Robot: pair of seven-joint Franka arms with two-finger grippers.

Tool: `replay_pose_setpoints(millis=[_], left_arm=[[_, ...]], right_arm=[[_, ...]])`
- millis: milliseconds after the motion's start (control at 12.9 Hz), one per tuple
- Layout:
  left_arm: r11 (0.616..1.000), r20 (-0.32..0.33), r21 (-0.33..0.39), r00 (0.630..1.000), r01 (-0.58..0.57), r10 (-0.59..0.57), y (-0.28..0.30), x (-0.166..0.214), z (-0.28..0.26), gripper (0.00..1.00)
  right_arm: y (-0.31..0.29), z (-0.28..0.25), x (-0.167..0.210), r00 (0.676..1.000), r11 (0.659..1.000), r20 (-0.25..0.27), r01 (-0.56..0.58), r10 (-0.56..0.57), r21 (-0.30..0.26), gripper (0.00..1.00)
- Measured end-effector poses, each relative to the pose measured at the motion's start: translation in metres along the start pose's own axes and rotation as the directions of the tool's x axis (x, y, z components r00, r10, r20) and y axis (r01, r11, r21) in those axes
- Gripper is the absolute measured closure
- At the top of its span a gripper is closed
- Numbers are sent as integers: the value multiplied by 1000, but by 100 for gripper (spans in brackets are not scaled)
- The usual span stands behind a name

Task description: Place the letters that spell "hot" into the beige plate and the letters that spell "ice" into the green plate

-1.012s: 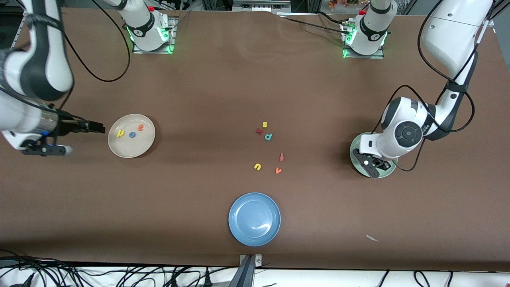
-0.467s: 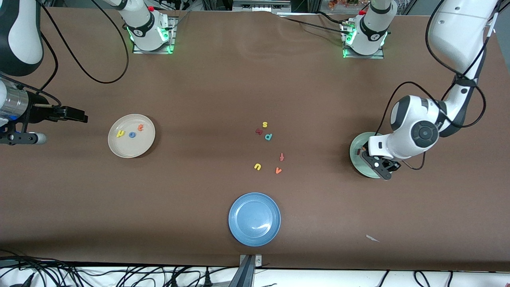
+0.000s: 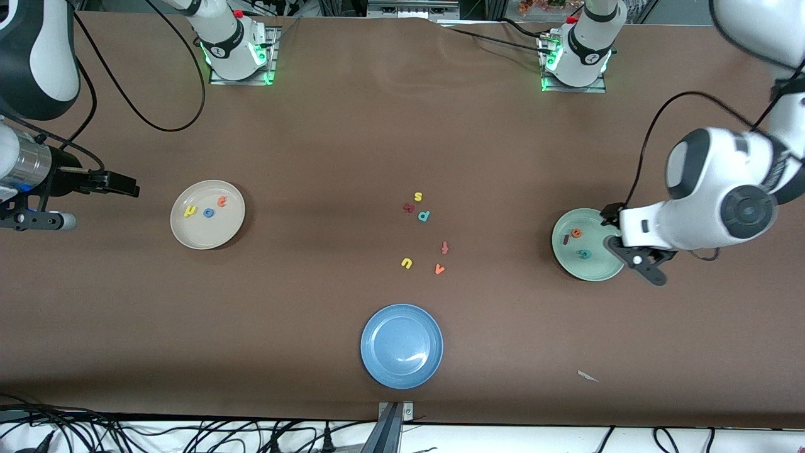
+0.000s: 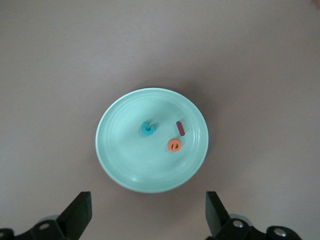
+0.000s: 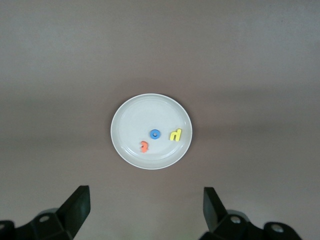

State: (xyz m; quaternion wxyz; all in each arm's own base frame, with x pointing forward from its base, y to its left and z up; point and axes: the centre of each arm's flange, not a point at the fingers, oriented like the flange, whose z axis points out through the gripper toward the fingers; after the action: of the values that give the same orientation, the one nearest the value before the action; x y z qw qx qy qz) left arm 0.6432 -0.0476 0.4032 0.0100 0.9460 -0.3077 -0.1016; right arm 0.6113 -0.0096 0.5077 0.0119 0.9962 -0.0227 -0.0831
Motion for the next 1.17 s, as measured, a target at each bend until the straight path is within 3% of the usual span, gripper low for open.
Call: replay_pose_setpoints(millis=[233,467,700,1167], left_arm=[[981,-27,18,981,194,-194,31,-12,-59,0],[921,-122,-7,914,390,-388,56,-38,-122,0],[875,-185,-7,859,485,-477,62,-84,-170,0],[855,-125,-49,846,516,-518,81,-112,-175,0]], right_arm=[[0,-3,2,1000,999,-16,-26,25,-19,0],[7,-10,-1,999,999,-28,-42,42,-13,0],[8,-13,-6,998,999,-32,-48,48,-17,0],[-1,-9,-7,999,999,-25,-35,35,-20,0]])
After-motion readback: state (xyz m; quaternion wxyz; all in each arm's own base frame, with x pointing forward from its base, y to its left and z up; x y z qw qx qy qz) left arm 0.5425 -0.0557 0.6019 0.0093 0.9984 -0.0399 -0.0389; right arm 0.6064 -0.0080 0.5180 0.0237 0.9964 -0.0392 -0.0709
